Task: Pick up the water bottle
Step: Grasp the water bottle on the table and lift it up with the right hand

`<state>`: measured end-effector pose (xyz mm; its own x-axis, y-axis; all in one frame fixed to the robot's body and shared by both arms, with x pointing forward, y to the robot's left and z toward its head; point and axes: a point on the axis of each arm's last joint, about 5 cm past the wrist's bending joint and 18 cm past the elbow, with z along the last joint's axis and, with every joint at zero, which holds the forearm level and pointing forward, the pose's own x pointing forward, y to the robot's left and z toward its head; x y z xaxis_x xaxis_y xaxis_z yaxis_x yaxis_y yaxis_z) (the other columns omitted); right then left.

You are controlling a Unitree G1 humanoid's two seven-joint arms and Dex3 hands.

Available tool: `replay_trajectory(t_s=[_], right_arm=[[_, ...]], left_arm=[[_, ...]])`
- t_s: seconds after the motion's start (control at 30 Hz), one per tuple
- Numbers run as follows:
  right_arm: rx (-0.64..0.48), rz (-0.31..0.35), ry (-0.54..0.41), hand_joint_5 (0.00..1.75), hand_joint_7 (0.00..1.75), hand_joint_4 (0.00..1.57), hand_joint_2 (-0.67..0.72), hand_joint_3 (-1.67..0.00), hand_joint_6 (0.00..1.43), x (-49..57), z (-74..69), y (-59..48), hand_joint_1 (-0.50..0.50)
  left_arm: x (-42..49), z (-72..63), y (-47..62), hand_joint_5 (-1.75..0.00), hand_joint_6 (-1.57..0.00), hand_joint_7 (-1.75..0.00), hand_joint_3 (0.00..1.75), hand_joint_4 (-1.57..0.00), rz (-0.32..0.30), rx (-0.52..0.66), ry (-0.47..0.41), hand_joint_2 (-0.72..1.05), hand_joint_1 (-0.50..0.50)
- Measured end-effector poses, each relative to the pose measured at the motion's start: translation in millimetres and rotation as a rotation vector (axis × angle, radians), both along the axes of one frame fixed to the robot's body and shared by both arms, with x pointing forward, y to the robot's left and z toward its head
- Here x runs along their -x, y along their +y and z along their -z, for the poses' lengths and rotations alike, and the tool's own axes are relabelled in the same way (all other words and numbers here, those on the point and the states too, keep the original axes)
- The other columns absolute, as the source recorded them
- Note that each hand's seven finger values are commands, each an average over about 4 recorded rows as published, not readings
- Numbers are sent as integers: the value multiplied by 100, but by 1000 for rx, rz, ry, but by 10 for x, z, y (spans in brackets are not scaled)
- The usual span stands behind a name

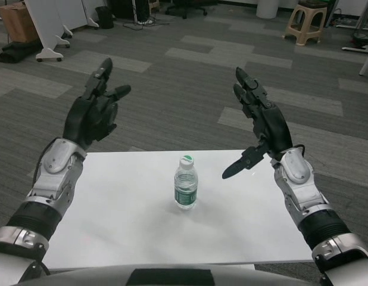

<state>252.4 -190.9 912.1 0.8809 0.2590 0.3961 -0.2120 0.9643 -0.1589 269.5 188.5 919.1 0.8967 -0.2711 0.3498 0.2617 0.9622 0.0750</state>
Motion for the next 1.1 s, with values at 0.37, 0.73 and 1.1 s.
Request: replay_trajectory(t_s=[0.37,0.73,1.1], right_arm=[[3,6,14,0,0,0,28,-8,0,0,24,-10,-46],[7,0,23,0,0,0,28,-8,0,0,40,1,-46],[68,-86,140,0,0,0,22,-8,0,1,252,183,-46]], left_arm=[[-196,-59,-157,-69,0,0,52,0,133,-189,109,105,-48],[-267,-28,-275,-82,0,0,52,0,229,-180,166,98,-48],[-93,92,-55,-82,0,0,52,0,137,-10,167,105,-48]])
